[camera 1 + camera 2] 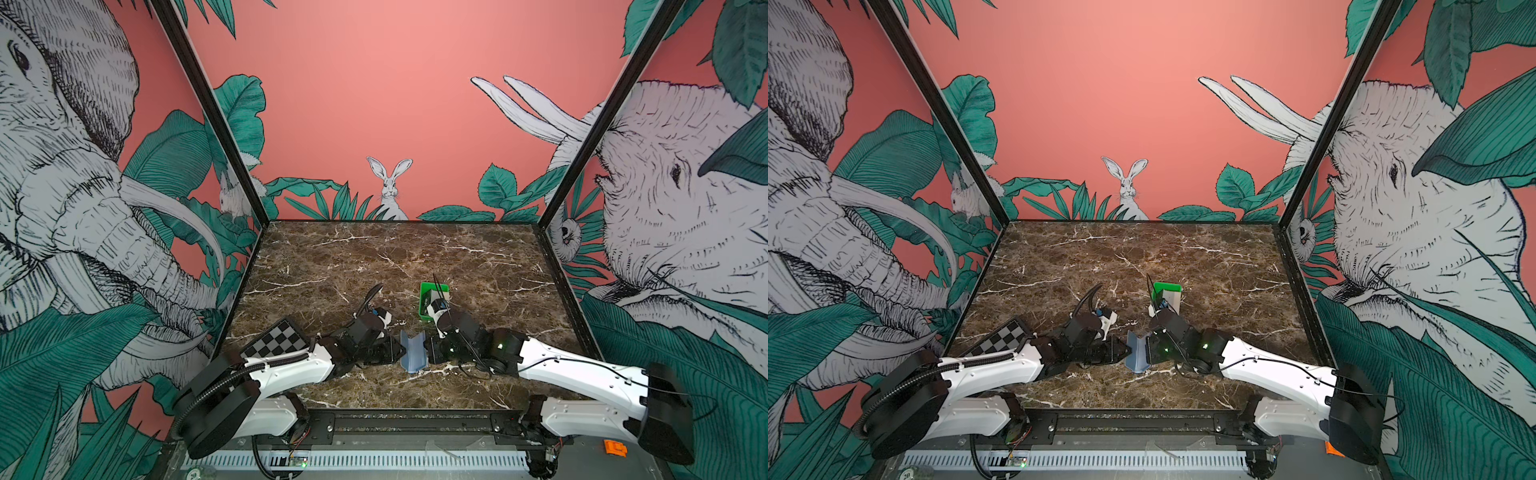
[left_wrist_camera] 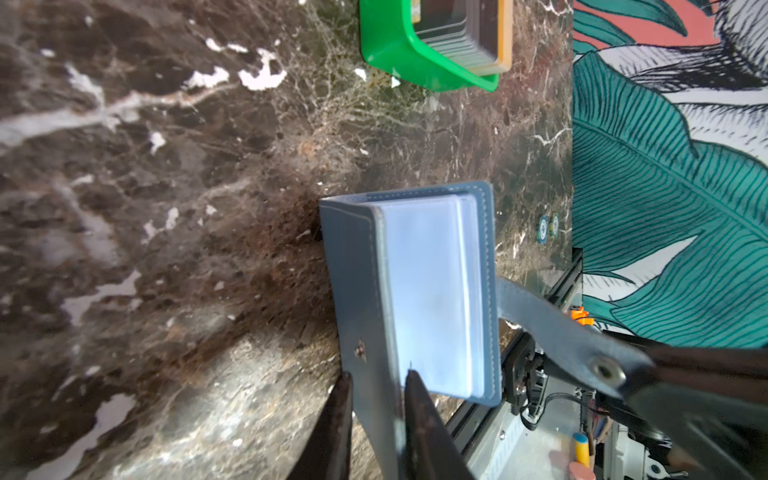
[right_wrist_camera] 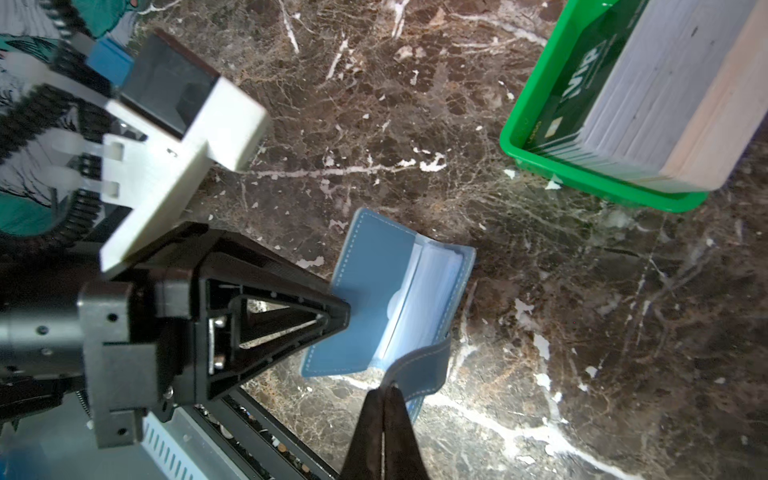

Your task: Put the credit cards into the card holder

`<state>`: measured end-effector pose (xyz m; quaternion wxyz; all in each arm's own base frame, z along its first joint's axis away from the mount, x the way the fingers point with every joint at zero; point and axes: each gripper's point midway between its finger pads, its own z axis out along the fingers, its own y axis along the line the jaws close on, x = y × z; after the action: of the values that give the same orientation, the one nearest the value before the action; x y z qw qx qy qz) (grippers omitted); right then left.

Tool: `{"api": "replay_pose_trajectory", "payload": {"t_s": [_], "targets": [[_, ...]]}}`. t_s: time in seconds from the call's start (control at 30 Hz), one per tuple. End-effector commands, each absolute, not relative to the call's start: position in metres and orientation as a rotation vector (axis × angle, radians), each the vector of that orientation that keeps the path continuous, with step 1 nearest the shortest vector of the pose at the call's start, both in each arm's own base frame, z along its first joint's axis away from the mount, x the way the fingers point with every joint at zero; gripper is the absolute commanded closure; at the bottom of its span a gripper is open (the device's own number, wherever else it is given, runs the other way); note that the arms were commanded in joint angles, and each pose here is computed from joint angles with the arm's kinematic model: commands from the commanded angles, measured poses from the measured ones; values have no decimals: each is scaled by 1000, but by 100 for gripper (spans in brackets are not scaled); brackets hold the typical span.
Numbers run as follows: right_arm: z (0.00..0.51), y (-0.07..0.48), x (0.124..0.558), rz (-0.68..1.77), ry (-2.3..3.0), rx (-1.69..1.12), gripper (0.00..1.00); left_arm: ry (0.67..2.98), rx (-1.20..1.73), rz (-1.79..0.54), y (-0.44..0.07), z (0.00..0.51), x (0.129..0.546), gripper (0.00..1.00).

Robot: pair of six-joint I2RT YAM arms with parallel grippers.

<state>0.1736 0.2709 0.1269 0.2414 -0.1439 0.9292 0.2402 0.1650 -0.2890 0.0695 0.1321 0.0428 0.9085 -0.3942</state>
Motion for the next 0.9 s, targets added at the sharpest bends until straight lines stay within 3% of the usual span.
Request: {"api": "replay_pose_trajectory", "payload": {"t_s": [0.0, 0.3, 0.57, 0.87], "targets": [[120, 257, 174, 579, 2553, -366, 88, 2637, 127, -1119, -289, 70, 167, 82], [115, 236, 177, 478, 2557, -285, 70, 2646, 123, -1087, -283, 67, 166, 89], [130, 268, 173, 681, 2505, -369, 66, 2650, 109, -1065, -276, 62, 164, 87], [123, 324, 173, 908, 2516, -436, 70, 2646, 110, -1054, -271, 63, 162, 81]]}}
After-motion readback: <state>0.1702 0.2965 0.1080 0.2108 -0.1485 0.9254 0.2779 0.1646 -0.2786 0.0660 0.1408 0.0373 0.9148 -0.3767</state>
